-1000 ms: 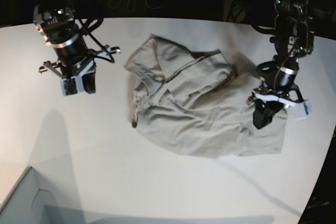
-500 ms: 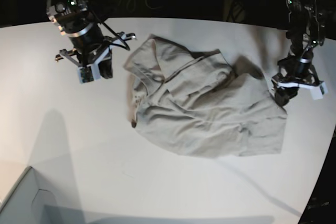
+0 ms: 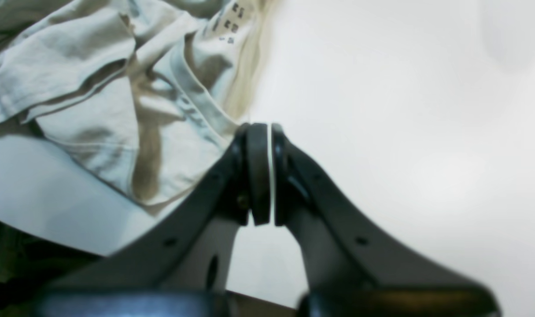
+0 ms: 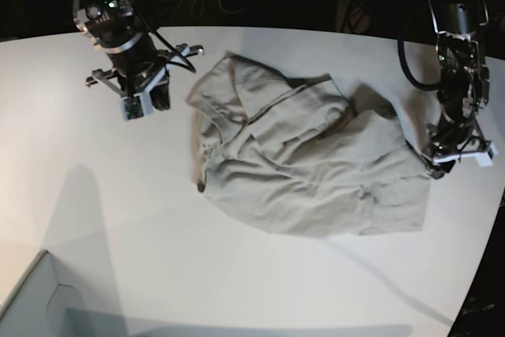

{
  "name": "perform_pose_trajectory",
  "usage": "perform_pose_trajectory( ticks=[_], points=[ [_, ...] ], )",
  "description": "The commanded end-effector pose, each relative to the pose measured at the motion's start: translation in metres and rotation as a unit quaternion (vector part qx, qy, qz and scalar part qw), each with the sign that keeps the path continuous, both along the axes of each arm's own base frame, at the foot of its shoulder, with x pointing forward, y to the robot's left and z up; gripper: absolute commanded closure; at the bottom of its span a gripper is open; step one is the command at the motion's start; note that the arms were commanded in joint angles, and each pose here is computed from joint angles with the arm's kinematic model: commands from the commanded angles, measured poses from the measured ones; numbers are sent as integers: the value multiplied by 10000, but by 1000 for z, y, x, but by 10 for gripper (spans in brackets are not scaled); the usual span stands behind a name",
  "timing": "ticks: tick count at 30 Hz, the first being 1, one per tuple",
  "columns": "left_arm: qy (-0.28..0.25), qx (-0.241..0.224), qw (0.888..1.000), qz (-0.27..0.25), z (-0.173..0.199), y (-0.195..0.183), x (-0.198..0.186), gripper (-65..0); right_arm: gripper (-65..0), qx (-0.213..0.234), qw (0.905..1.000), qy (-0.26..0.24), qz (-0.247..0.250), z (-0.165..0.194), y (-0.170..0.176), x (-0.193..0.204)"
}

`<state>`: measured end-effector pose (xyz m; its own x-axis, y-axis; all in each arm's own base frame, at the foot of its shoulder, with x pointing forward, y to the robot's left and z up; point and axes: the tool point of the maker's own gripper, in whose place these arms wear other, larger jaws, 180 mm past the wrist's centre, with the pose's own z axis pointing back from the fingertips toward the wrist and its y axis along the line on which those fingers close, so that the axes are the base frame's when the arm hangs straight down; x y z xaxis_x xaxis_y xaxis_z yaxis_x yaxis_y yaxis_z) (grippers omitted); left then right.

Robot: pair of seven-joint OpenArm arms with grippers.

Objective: Layout the t-shirt on the table in an organized manner, then fold the t-shirt properly
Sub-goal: 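Reach the left gripper to the shirt hem and drag it outward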

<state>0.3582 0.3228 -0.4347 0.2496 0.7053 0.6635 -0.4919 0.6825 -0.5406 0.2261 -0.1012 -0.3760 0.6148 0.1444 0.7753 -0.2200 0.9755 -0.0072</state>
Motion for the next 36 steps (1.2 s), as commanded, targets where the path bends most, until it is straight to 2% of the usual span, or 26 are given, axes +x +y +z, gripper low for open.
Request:
perform_pose_trajectory(
  ticks=[1,4,6,8,10,11,14,18,21,23,28,31,33,36],
  points=[
    [-199,40,9998,-57,13,1,16,-348,0,41,9998,-192,-49,9,-1,5],
    [-117,-41,9999,-104,8,-5,26,-343,0,37,9998,-185,-56,9,-2,4],
    [-107,-38,9998,-178,8,-10,31,-295,0,23,9999,-138,-51,7,-2,1],
    [-171,-44,9997,-170,12,-11,37,-190,0,15,9999,-130,-50,6,-2,0],
    [-226,-111,9995,-185,14,-18,42,-44,0,15,9999,-130,-50,6,-2,0],
    [-228,-113,9995,-195,14,-19,43,0,0,15,9999,-130,-50,6,-2,0],
    [-423,-97,9988,-245,28,-23,50,-7,0,8,9999,-130,-47,6,-3,0],
    [-1332,252,9892,-557,102,-37,74,0,0,-56,9999,-154,-20,7,-6,2],
    [-2002,471,9754,-797,158,-53,84,0,0,-56,9999,-154,-20,7,-6,2],
    [-2439,590,9612,-1147,196,-81,96,0,0,-100,9998,-148,-101,7,-13,2],
    [-2941,833,9296,-2061,249,-153,129,0,0,-141,9997,-126,-175,5,-20,1],
    [-2725,1265,9173,-2613,243,-200,151,-10,0,-192,9993,-112,-296,5,-29,0],
    [-2483,1486,9143,-2833,230,-224,167,-41,0,-205,9991,-105,-350,5,-32,-1],
    [-2098,1563,9170,-3010,205,-251,181,-154,0,-216,9992,10,-344,0,-32,-9]
  ],
)
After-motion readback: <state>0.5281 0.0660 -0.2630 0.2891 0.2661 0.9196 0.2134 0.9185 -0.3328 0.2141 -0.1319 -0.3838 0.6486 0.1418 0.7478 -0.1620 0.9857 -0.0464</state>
